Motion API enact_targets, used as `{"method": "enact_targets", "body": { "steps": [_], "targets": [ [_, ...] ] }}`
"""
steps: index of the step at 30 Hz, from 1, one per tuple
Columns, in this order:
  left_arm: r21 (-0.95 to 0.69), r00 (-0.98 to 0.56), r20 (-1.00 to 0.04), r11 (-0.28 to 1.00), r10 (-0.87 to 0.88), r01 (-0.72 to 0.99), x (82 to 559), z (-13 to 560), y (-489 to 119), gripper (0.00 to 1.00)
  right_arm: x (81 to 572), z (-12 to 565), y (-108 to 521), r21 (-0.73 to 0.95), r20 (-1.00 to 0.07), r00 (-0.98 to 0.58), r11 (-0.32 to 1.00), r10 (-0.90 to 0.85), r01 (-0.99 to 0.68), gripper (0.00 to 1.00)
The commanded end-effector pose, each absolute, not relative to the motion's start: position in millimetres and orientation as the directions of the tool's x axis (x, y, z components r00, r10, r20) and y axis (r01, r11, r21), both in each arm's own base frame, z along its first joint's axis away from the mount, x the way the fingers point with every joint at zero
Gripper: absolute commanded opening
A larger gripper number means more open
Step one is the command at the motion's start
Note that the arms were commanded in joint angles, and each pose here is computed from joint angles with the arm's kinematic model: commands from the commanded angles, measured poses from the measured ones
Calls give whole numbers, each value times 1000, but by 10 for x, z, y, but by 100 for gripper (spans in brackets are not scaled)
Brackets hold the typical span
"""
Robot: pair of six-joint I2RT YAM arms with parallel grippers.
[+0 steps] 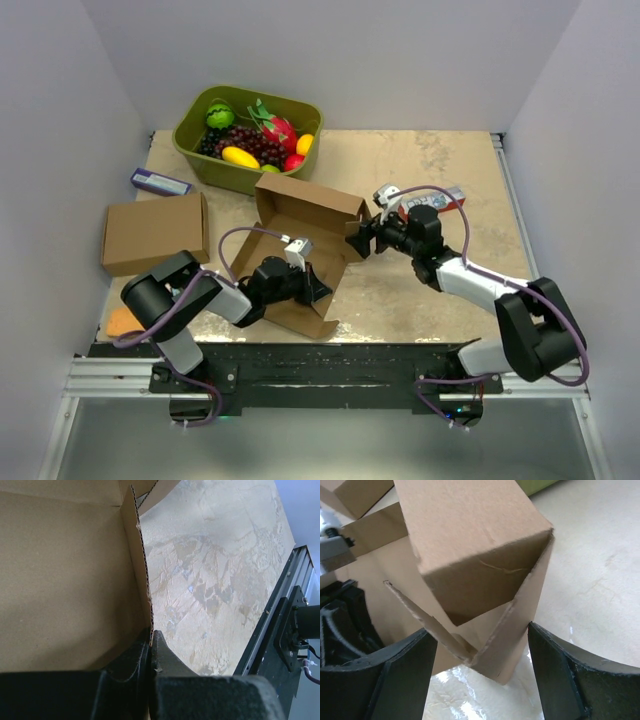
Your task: Fold the paper box
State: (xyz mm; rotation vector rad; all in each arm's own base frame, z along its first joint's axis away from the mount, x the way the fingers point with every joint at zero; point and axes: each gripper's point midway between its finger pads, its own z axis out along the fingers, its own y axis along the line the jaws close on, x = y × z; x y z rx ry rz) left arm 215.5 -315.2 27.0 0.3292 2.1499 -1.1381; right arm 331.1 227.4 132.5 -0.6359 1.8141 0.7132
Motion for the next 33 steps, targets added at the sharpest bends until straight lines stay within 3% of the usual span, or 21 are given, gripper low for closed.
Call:
{"method": "enact_targets", "body": {
  "steps": [1,8,14,21,33],
  "targets": [
    [-626,-806,-592,635,-7,453,1990,-60,-3039,0,3588,1611,2319,116,-976,-214,737,-40,-666,75],
    [-626,-808,-589,633,-3,455,1981,-71,-3039,0,3719,1496,2312,108,-978,-207,784,-27,-611,73],
    [-629,-810,-587,630,1,456,1982,-79,-3054,0,3831,1535,2336,102,-984,-176,808,-3,-581,57],
    [-638,-808,-590,615,-3,463,2000,-38,-3103,0,3964,1502,2307,146,-978,-204,861,50,-487,48],
    [-655,-778,-628,535,6,533,1995,210,-3367,0,4079,1499,2207,136,-973,-220,941,68,-310,43]
  ]
}}
